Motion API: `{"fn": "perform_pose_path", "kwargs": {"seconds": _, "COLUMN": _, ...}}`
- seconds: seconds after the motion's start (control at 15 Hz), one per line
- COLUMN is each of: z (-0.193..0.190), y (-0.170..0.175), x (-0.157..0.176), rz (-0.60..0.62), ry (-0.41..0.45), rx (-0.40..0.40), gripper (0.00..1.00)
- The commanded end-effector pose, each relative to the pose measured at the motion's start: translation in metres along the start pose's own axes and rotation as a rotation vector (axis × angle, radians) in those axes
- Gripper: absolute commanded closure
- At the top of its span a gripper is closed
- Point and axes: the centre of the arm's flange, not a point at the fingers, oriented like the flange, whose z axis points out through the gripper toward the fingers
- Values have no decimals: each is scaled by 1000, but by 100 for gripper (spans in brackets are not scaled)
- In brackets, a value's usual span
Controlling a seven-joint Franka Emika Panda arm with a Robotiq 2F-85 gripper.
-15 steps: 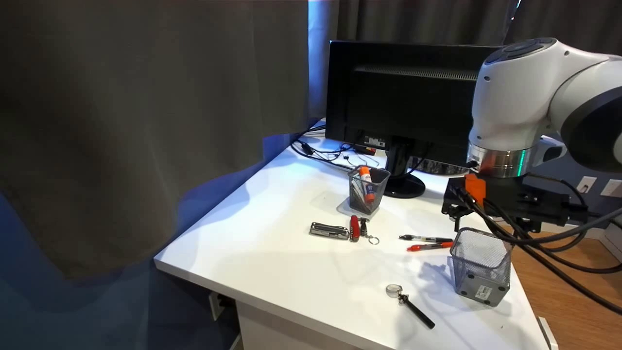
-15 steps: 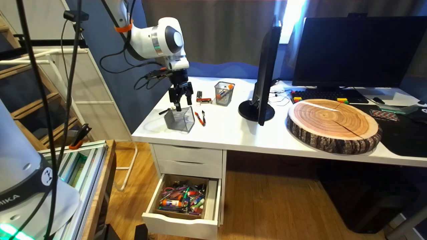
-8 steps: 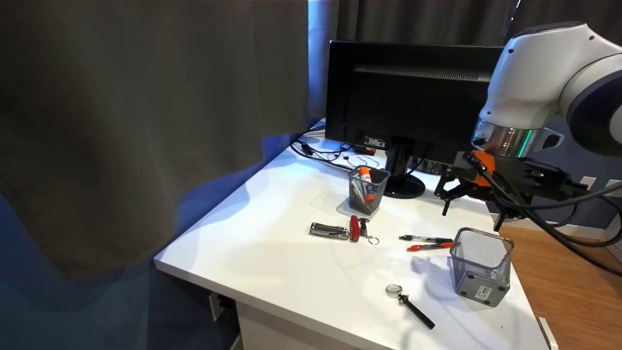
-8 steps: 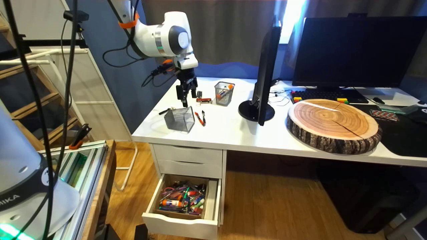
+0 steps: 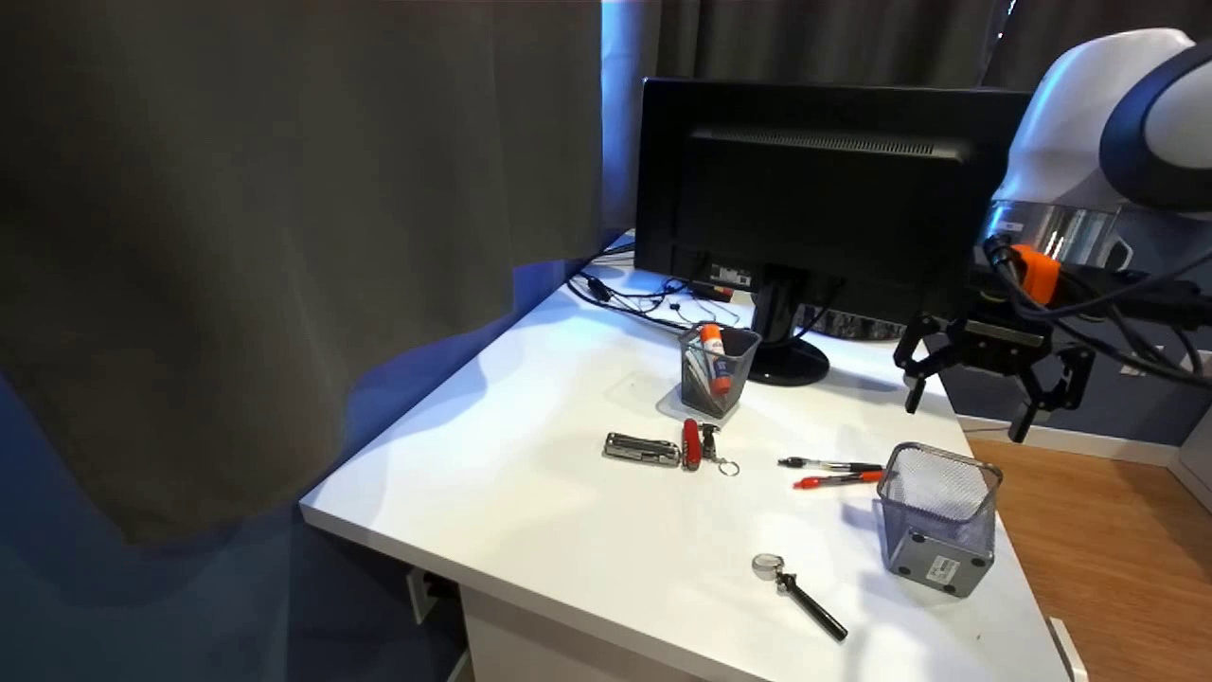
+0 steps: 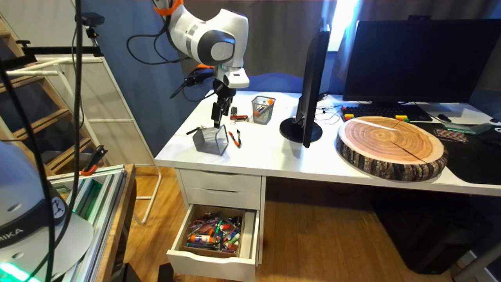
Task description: Turn the grey basket at the front of the desk upright.
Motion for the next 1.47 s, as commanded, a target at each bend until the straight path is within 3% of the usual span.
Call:
{"fn": "perform_pose_path", "kwargs": {"seconds": 0.0, "z": -13, "y": 25, "x": 10, "rz": -39, "ry": -123, "rx": -22, "gripper": 0}}
{"fn": "perform_pose_path", "kwargs": {"seconds": 0.27, "z": -1, "y": 42, "x": 24, "rz": -54, "ry": -245, "rx": -17, "gripper": 0}}
{"fn": "perform_pose_path", "kwargs": {"seconds": 0.53, "z": 9, "y": 58, "x": 37, "rz": -37, "ry": -312, "rx": 40, "gripper": 0}}
{"fn": "perform_pose_path", "kwargs": {"seconds": 1.13, "z": 55, "y": 72, "x": 51, "rz": 65, "ry": -425, "rx": 71, "gripper": 0}}
{"fn": "perform_pose_path", "kwargs": {"seconds": 1.4, "z": 56, "y": 77, "x": 53, "rz": 100, "ry": -435, "rx": 112, "gripper": 0}}
